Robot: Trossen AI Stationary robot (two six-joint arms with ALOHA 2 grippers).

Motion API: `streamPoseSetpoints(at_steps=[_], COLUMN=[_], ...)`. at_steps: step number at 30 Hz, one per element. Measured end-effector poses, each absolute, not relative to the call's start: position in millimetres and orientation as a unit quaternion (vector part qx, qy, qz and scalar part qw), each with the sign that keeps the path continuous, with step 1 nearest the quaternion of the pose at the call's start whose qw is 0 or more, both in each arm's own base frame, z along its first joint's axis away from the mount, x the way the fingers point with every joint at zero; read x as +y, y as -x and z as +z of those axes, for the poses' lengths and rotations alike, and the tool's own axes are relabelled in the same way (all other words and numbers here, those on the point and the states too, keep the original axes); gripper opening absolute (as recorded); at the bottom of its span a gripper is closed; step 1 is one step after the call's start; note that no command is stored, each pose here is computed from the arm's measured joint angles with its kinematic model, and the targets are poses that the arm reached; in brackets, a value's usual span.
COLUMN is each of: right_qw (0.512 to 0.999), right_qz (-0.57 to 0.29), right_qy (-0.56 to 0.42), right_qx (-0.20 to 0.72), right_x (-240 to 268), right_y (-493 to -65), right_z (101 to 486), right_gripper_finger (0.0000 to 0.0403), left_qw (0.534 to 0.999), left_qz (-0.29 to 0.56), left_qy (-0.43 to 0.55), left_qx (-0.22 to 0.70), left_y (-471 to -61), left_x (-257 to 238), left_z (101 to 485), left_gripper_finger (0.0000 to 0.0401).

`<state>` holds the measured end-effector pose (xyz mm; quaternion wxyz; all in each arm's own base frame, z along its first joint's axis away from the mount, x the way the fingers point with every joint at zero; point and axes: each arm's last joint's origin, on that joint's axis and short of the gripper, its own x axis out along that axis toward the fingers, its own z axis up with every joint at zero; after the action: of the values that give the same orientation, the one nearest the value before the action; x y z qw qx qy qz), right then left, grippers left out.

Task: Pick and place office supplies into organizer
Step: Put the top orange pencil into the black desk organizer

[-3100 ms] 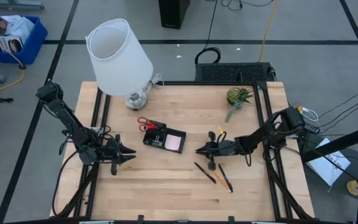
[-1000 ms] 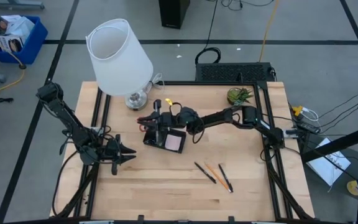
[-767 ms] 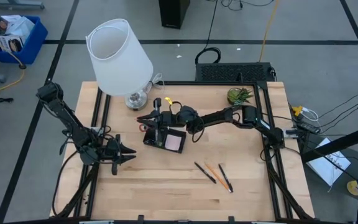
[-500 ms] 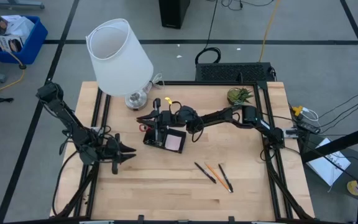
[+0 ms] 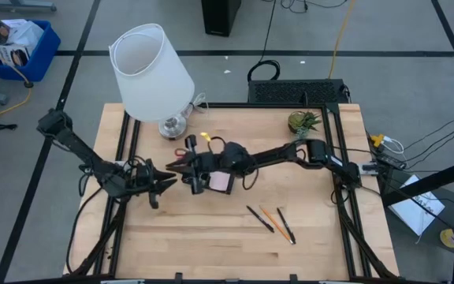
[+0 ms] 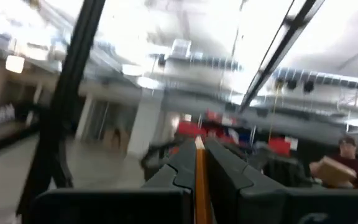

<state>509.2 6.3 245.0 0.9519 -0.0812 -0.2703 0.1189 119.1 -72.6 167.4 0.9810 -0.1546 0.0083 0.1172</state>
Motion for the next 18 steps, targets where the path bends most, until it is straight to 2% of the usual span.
streamPoseSetpoints(at_steps=[2,8,18], right_qw=[0.955,0.937,0.933], right_qz=[0.128,0.164,0.151], right_qy=[0.101,0.132,0.064], right_qx=[-0.25,-0.278,-0.32], right_x=[4,4,-39], right_y=[-515,-513,-530], right_z=[249,256,198], right_gripper_finger=[0.0015,0.0015,0.0012], left_qw=[0.982,0.989,0.99], left_qz=[0.113,0.073,0.108], left_qy=[0.153,0.127,0.093], left_qx=[0.011,0.018,0.007], left_y=[-119,-112,-96], left_x=[-73,-83,-94], left_z=[167,167,168], left_gripper_finger=[0.0108,0.0108,0.0108])
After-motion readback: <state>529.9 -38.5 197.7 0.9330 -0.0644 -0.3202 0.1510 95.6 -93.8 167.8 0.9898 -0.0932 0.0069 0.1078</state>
